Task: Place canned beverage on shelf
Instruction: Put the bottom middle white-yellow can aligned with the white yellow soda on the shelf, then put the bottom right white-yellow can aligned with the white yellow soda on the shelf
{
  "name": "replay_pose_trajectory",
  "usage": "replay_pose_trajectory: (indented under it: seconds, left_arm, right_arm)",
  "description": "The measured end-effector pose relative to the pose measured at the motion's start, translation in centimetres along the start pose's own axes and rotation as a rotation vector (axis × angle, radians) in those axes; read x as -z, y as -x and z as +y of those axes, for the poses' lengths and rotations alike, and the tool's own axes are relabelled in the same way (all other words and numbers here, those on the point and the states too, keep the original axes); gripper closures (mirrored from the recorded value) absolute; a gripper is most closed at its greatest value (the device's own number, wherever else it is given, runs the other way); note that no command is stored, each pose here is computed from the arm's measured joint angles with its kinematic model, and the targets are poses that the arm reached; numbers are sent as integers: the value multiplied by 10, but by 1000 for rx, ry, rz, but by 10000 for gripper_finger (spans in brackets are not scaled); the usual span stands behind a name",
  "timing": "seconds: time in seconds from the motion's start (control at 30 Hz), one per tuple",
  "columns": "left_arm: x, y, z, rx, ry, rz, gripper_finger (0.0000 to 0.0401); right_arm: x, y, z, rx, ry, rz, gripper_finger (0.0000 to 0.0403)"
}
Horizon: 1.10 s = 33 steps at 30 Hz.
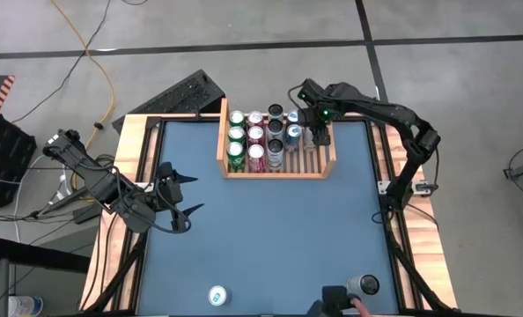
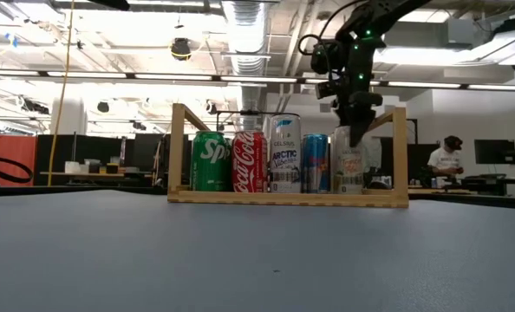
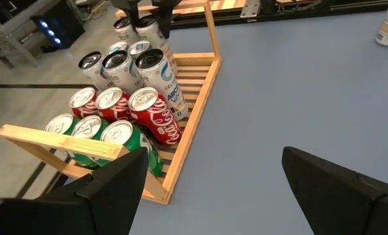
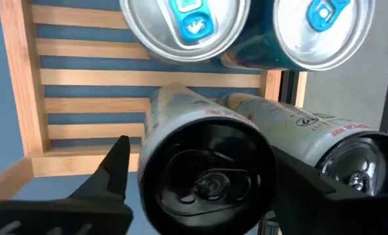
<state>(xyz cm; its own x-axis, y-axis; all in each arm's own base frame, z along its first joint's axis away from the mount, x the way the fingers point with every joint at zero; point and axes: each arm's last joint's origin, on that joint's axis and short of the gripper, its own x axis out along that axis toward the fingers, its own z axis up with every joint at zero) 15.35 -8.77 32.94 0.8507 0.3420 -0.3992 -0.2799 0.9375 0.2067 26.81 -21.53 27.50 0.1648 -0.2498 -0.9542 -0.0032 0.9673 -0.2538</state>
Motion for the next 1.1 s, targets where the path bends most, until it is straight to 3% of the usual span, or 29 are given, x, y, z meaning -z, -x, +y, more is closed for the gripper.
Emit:
replay_pose_trajectory:
  seconds: [0.2, 0.57, 0.87, 1.1]
  left_arm:
    - [0, 0, 0, 0, 0, 0, 60]
    - [0, 0, 0, 0, -1, 0, 60]
    - [0, 0, 0, -2, -7, -1, 60]
    - [0, 0, 0, -1, -16, 0, 60]
  right_arm:
    - [-1, 1, 5, 17, 17, 48, 144]
    - [3, 23, 10, 104, 21, 51, 143]
    - [18, 78, 23, 216, -44, -66, 143]
    - [39, 138, 71, 190, -224, -221, 143]
